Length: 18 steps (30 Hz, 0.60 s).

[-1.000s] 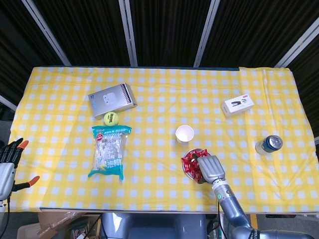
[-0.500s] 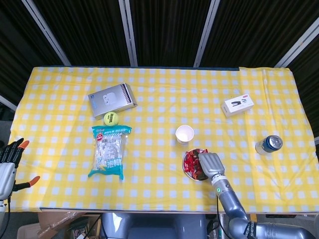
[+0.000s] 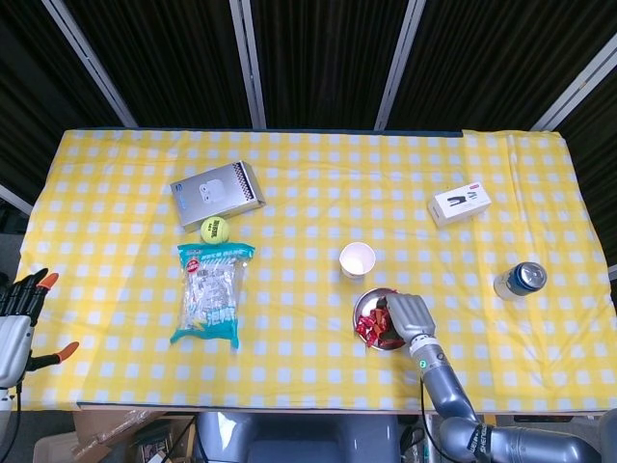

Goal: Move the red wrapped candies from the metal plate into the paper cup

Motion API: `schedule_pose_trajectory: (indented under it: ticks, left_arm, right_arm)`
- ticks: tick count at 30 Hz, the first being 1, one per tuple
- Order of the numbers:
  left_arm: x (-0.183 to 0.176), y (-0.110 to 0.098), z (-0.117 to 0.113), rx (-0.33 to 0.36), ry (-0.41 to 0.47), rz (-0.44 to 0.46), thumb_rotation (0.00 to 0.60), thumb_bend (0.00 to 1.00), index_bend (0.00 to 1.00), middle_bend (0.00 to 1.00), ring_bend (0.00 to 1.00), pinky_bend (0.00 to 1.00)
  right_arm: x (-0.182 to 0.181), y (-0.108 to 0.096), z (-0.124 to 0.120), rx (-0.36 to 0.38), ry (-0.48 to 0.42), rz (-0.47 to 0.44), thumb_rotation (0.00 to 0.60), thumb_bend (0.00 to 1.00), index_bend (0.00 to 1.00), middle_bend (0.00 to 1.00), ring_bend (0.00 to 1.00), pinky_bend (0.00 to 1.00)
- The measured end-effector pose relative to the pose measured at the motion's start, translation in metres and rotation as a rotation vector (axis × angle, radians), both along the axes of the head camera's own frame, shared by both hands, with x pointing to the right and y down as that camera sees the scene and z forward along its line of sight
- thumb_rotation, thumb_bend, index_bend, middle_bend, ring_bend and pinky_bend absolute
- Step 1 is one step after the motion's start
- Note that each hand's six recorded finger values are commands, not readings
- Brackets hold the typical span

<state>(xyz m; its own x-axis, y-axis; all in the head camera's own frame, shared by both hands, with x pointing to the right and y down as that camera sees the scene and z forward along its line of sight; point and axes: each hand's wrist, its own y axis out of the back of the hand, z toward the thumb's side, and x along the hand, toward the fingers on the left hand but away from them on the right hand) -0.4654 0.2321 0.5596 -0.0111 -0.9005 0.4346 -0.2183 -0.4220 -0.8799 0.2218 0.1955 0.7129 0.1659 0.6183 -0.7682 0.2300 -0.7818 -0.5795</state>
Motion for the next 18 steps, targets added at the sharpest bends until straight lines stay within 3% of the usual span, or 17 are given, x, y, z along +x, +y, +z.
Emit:
schedule_pose_trajectory:
  ticks: [18]
  left_arm:
    - [0.0, -0.001, 0.0, -0.001, 0.002, -0.004, 0.6, 0.04, 0.0, 0.0, 0.0, 0.0]
  right_arm:
    - [-0.015, -0.021, -0.03, 0.082, -0.08, 0.012, 0.6, 0.51, 0.71, 0.82, 0.92, 1.0]
